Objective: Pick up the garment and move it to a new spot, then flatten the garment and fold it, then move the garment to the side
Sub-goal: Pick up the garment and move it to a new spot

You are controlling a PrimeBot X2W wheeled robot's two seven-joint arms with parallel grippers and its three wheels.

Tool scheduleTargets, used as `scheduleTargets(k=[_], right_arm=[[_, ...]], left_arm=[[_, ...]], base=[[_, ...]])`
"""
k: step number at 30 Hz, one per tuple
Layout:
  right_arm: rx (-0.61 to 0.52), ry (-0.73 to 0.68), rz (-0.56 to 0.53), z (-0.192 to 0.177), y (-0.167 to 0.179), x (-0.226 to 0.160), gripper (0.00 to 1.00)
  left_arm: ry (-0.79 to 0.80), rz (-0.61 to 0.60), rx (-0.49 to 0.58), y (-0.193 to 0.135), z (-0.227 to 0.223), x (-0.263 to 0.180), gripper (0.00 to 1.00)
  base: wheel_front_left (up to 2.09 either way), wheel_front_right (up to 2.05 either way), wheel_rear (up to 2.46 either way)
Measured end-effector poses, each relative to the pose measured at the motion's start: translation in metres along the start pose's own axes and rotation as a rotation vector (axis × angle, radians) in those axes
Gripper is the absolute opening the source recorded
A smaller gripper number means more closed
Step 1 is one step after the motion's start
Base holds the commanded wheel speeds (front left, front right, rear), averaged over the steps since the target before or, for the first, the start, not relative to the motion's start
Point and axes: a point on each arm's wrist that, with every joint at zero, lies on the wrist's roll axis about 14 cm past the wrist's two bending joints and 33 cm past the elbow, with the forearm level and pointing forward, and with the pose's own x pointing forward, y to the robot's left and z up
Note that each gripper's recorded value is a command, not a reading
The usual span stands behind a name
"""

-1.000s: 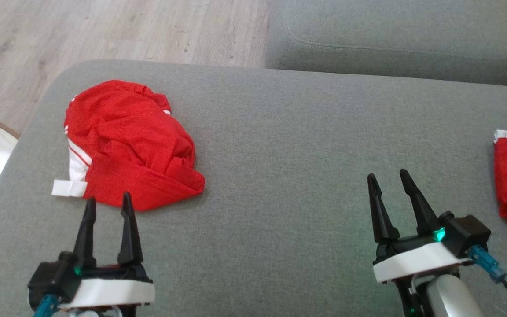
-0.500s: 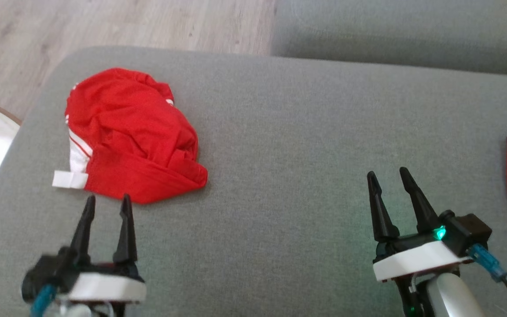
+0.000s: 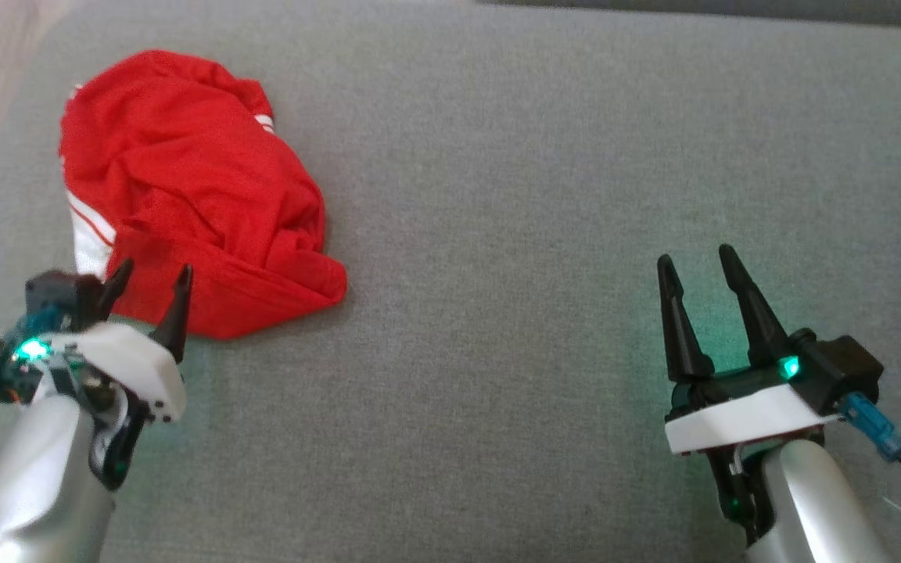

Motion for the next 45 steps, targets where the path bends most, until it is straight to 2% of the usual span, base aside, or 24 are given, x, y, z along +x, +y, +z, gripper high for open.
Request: scheduleTargets(k=[8, 13, 14, 15, 21, 27, 33, 39, 40, 45], right_arm=[[-0.005, 0.028, -0.018, -0.014, -0.013, 0.011, 1.0], [-0.005, 0.04, -0.023, -0.02, -0.017, 0.014, 1.0], [-0.004, 0.042, -0.025, -0.021, -0.017, 0.014, 1.0], [-0.003, 0.043, -0.026, -0.022, -0.018, 0.014, 1.0], [-0.007, 0.035, -0.03, -0.019, -0.019, 0.014, 1.0], [-0.02, 0.004, -0.026, -0.004, -0.016, 0.012, 1.0], [-0.019, -0.036, -0.021, 0.014, -0.009, 0.005, 1.0], [-0.025, -0.072, -0.035, 0.03, -0.01, -0.006, 1.0], [-0.021, -0.083, -0.048, 0.034, -0.013, -0.01, 1.0], [-0.017, -0.1, -0.086, 0.041, -0.023, -0.023, 1.0]], left_arm=[[0.287, -0.094, -0.01, -0.015, -0.038, 0.024, 1.0], [0.366, -0.133, -0.04, -0.018, -0.043, 0.03, 1.0], [0.371, -0.142, -0.046, -0.02, -0.043, 0.031, 0.47], [0.37, -0.146, -0.054, -0.02, -0.042, 0.031, 0.0], [0.267, -0.159, -0.042, -0.022, -0.029, 0.034, 0.0], [-0.077, -0.173, 0.007, -0.02, 0.043, 0.031, 0.0], [-0.386, -0.217, 0.097, -0.033, 0.116, 0.005, 0.0], [-0.64, -0.268, 0.191, -0.062, 0.183, -0.03, 0.0], [-0.71, -0.297, 0.213, -0.077, 0.201, -0.041, 0.0], [-0.807, -0.408, 0.253, -0.12, 0.224, -0.056, 0.0]], base=[[0.0, 0.0, 0.0], [0.0, 0.0, 0.0], [0.0, 0.0, 0.0], [0.0, 0.0, 0.0], [0.0, 0.0, 0.0], [0.0, 0.0, 0.0], [0.0, 0.0, 0.0], [0.0, 0.0, 0.0], [0.0, 0.0, 0.0], [0.0, 0.0, 0.0]])
